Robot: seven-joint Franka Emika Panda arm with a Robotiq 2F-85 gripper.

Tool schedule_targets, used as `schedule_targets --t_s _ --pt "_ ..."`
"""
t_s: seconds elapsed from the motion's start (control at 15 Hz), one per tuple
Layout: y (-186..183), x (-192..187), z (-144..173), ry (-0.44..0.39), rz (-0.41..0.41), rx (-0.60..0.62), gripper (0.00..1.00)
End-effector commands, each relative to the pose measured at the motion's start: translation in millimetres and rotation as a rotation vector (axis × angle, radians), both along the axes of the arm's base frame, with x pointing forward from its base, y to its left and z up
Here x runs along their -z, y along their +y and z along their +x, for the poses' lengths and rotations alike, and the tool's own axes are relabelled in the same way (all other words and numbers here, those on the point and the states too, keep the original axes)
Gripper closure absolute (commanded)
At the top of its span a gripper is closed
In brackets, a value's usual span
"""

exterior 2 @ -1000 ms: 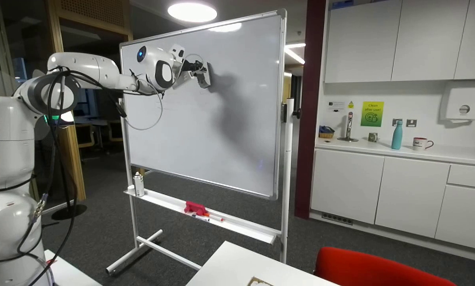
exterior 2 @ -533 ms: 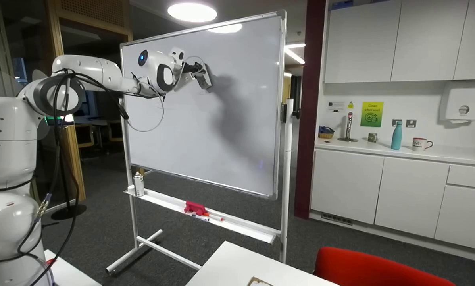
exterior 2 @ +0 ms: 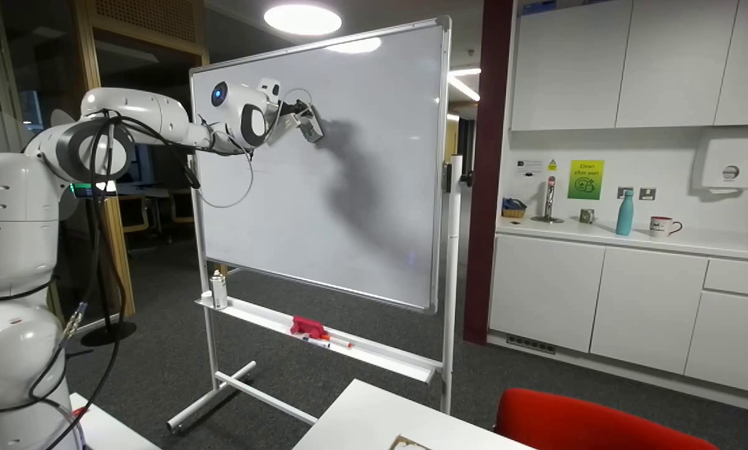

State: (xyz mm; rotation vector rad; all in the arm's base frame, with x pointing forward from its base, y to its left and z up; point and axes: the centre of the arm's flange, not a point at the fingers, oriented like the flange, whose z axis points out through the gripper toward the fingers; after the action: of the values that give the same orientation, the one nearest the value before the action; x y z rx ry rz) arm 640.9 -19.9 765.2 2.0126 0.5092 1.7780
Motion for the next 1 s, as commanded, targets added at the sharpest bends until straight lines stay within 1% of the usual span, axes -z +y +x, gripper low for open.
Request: schedule_targets --t_s 0.0,0.2,0.4,0.6,0.73,0.93 --pt "-16.4 -7.4 11.9 -0.056 -0.031 -0.038 0.66" --pt "-28.6 -8.8 8.2 -0.085 -0.069 -0.039 0.66" --pt "-33.3 5.8 6.2 -0.097 -0.158 -0.058 0.66" --pt "-34.9 18.7 3.0 -0.109 -0.224 -0.078 0.66" --pt "-40.9 18.0 -2.4 -0.133 -0.237 -0.078 0.66" --pt "-56.0 5.8 -13.5 -0.179 -0.215 -0.065 0.66"
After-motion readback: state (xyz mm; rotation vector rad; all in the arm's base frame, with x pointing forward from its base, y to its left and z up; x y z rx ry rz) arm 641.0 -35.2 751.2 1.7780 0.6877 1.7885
